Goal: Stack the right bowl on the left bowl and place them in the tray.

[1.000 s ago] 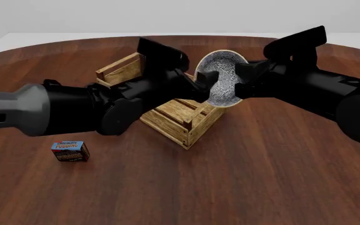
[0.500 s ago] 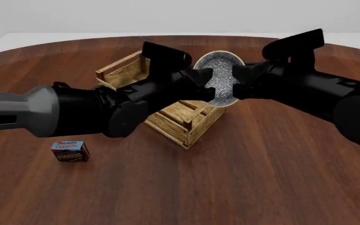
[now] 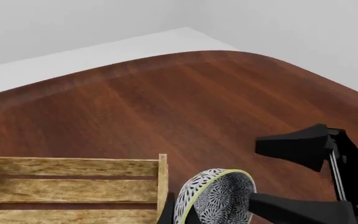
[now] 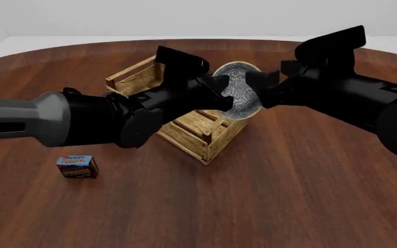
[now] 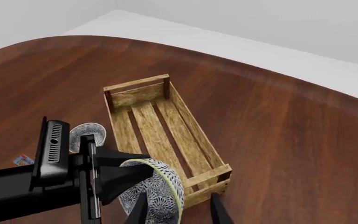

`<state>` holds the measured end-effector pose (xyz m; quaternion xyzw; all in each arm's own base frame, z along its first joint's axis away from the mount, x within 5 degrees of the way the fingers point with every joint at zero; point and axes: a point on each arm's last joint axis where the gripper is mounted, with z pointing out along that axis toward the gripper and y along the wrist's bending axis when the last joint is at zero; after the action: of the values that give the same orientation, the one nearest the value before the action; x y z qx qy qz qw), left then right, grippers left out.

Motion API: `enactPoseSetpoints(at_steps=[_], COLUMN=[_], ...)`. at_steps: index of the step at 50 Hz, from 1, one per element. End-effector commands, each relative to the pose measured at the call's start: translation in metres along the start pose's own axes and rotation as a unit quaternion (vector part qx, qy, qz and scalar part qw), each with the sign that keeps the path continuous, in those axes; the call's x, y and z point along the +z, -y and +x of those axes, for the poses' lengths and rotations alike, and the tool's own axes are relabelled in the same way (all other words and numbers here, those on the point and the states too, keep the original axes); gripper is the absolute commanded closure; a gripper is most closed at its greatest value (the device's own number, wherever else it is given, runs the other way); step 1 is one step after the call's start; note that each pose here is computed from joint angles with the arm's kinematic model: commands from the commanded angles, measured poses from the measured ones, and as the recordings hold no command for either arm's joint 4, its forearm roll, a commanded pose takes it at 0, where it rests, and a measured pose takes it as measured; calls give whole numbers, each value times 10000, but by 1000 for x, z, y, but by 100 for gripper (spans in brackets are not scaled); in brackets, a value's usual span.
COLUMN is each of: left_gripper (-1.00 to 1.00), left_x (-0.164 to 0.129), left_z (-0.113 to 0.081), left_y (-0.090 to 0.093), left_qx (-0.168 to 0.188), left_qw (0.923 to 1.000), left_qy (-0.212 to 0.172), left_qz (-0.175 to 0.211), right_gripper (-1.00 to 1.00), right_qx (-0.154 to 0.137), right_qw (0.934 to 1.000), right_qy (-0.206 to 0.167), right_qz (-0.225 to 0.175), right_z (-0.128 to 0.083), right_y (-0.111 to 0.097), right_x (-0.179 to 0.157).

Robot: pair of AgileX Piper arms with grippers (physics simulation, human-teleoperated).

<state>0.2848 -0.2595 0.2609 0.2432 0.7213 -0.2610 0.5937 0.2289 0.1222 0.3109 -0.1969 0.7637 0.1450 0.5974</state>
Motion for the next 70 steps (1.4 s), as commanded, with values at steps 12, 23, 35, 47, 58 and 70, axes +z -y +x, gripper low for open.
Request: enactPoseSetpoints(at_steps=[12,23,35,47,58,70], left_gripper=[100,100,100,100,100,100], left_x=[8,-8,-19,-35,-60,-88], left_z=[-15,-28,-34,-42,-53,-63], left_y=[-30,-39,-51,-55,-61,-61], left_qx=[85,56,119,161,231,237], left_qw=[9991,9983,9971,9963,9947,9937], left_qy=[137,228,277,308,346,358], left_qz=[-385,-526,-694,-783,-944,-1038], right_gripper=[-100,-100,-100,-100,-100,-100], right_qx=[26,18,17,17,-20,-61], right_qw=[9999,9999,9999,9999,10000,9999], right_qy=[103,128,131,121,79,82], right_qz=[-15,-10,-15,11,9,14], right_z=[-6,-7,-7,-6,-3,-2], right_y=[-1,-1,-1,1,0,1], right_x=[-9,-11,-11,-10,-7,-8])
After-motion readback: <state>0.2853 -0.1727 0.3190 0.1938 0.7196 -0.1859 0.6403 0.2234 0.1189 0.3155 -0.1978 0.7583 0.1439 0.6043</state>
